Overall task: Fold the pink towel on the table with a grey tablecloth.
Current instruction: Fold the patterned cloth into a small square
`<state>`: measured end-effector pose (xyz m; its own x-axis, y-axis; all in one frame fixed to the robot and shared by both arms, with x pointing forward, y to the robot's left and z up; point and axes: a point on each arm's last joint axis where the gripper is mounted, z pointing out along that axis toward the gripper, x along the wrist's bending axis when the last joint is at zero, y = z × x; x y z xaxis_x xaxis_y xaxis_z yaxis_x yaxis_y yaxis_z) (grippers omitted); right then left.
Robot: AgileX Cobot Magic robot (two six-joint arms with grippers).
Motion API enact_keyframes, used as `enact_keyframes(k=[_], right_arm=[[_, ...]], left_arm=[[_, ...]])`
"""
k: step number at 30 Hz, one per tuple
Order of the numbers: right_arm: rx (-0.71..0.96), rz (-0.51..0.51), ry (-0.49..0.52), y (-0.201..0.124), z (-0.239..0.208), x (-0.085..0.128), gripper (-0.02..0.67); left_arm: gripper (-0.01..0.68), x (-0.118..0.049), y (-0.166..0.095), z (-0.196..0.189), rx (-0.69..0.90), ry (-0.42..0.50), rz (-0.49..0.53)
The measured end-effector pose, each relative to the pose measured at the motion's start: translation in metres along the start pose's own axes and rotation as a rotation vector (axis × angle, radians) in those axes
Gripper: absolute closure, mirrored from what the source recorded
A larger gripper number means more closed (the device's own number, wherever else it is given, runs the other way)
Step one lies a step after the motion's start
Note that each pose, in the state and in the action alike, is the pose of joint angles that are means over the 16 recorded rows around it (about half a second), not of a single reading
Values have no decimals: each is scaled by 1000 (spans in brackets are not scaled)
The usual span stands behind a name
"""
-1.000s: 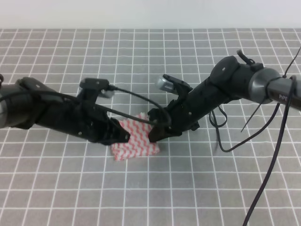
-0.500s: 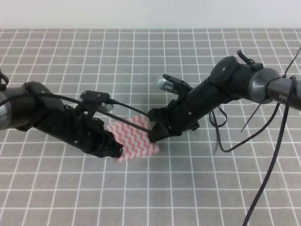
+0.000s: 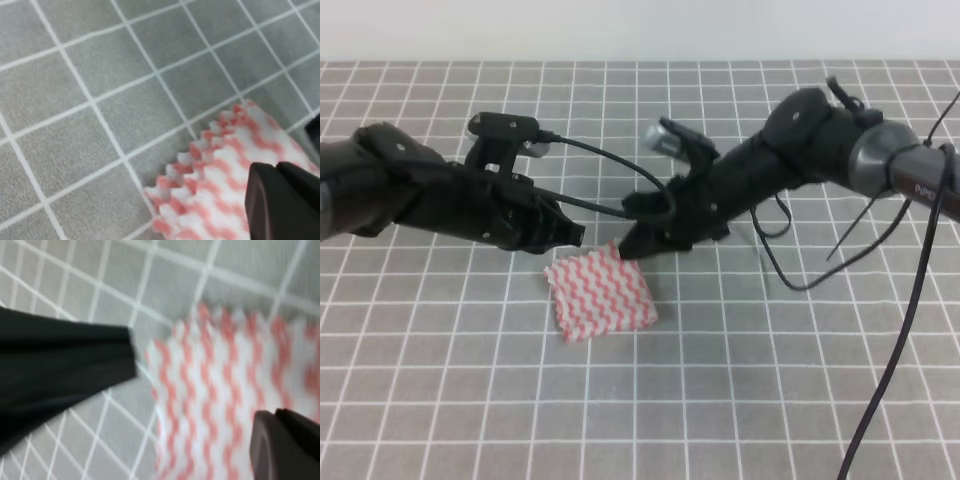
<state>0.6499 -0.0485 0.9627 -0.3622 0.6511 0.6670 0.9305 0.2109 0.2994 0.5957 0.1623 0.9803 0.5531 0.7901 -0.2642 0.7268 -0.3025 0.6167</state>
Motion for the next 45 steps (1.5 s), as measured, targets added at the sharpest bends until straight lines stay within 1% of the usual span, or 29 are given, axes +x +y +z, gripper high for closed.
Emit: enact_keyframes(k=[8,15,23,28,32,38,42,45], right_arm=[[-52,-17,6,14,0,3,664],[-49,-11,-7,17,8,-4,664],[-33,-1,-59,16,16,-16,664],[-39,4,-81,17,12,-17,664],[-43,2,-80,18,6,-13,664],[-28,-37,-59,16,3,5,664],[-16,-72,-63,12,9,18,664],[-1,-93,-78,9,17,22,664]], left_arm=[[674,9,2,12,-27,38,-36],[674,13,-1,19,-20,57,-40],[674,15,-1,20,-23,74,-28],[674,15,-1,19,-20,76,-21],[674,17,0,18,-22,78,-21],[674,24,7,12,-38,77,-39],[673,29,11,7,-45,69,-54],[673,32,14,4,-47,59,-63]])
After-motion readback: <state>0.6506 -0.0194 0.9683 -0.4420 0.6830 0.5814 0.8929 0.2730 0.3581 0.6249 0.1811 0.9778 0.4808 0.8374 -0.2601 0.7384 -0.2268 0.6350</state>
